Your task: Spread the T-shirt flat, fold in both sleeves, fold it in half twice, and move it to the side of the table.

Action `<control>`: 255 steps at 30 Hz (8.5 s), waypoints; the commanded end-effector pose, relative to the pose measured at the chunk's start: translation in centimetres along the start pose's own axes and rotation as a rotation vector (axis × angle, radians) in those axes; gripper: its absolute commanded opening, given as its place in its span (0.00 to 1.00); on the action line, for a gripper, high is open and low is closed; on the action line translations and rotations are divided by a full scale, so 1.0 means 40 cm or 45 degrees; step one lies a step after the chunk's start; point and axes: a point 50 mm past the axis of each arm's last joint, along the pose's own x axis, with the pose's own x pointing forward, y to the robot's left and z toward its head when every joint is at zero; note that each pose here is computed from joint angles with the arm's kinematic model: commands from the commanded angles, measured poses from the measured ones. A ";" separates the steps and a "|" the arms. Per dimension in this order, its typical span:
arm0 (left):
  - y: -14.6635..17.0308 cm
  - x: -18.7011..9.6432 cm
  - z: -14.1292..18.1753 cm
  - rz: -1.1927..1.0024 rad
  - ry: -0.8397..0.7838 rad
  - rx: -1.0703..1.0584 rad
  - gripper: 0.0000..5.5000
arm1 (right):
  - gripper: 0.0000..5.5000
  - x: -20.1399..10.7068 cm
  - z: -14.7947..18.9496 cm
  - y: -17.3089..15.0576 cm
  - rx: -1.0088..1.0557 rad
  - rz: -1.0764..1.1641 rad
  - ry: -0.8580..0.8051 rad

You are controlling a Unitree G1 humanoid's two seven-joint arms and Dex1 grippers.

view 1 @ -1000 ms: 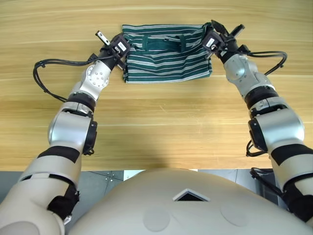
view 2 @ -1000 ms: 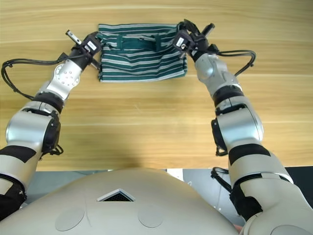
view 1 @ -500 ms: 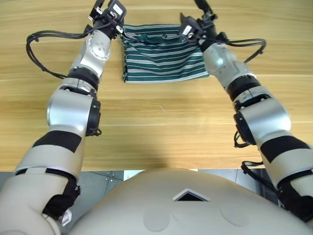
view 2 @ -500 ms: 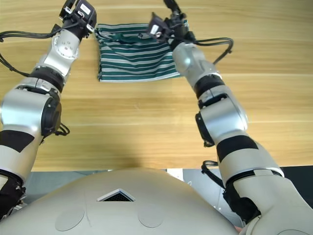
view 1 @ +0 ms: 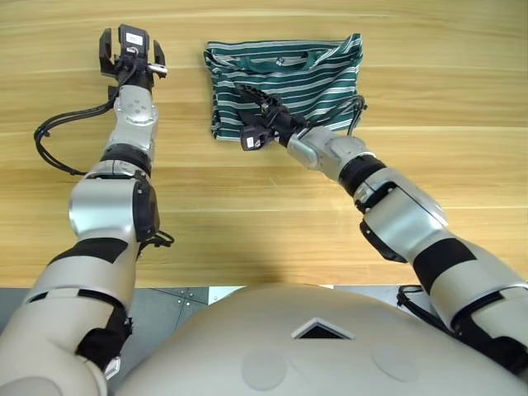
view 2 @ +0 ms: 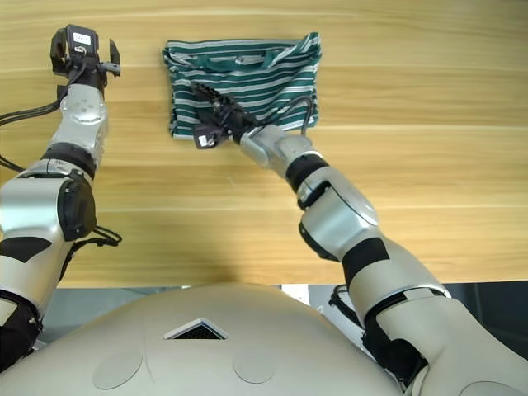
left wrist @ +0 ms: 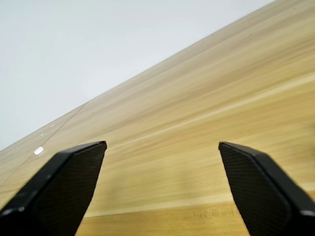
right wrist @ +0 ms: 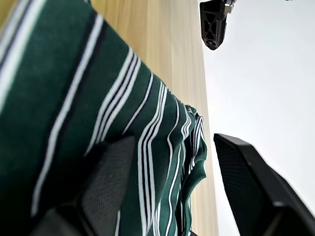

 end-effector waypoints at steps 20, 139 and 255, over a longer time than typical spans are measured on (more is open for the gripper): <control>-0.039 -0.040 0.071 -0.196 -0.524 0.181 0.77 | 0.54 -0.261 0.032 -0.122 -0.070 -0.218 -0.256; -0.362 -0.220 0.099 -1.208 -1.003 0.628 0.77 | 0.54 -0.339 -0.032 -0.198 -0.150 -0.477 -0.002; -0.176 -0.423 -0.144 -1.921 -0.749 0.937 0.10 | 0.54 -0.552 -0.047 0.086 0.327 0.444 0.031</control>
